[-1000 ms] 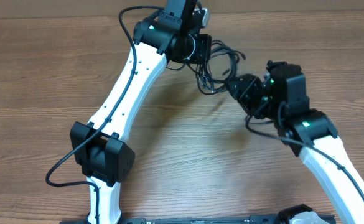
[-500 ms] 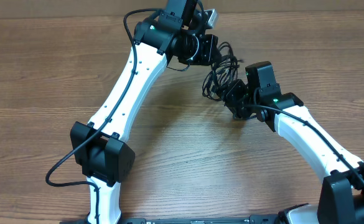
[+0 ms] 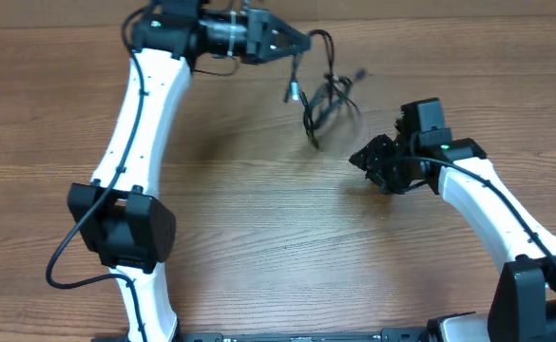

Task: Untangle cables

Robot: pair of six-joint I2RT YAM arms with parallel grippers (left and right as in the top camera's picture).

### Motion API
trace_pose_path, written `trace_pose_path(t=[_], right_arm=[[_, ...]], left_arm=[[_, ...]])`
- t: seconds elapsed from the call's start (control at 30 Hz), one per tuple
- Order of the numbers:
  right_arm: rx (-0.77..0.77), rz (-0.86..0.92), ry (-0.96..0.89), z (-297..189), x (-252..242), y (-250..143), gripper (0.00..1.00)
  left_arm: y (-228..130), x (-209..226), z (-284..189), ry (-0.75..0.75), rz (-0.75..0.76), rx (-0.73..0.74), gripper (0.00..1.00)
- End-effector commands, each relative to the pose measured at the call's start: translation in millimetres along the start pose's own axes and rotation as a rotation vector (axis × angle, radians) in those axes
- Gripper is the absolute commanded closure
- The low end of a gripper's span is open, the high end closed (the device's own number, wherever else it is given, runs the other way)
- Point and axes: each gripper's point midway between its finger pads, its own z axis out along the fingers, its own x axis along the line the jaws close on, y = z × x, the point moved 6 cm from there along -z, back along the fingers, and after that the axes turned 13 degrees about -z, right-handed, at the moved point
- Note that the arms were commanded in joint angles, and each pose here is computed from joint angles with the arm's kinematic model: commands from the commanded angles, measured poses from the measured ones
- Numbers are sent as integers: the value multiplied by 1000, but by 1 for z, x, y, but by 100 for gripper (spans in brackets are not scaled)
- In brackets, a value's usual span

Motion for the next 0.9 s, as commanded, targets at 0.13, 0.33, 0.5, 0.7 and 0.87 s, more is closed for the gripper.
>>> trace_pose_path(t=[0.13,0.33,0.5,0.7,0.87], right_arm=[[-55,-379,290,-66,62,4,48],[-186,-465,356,-105,89,12,37],[-271,-514,368,-108,98,25,23],[-277,-538,319,-85,96,37,15],[-275,-572,335,-68,103,42,16]], left_arm=[[-8,-30,-9,-225,103,128,96],[-7,-32,-8,-225,94,131,96],[-3,-28,-7,-177,21,102,96],[-2,-26,-5,-156,-6,89,96],[-4,-27,3,-155,-24,104,96]])
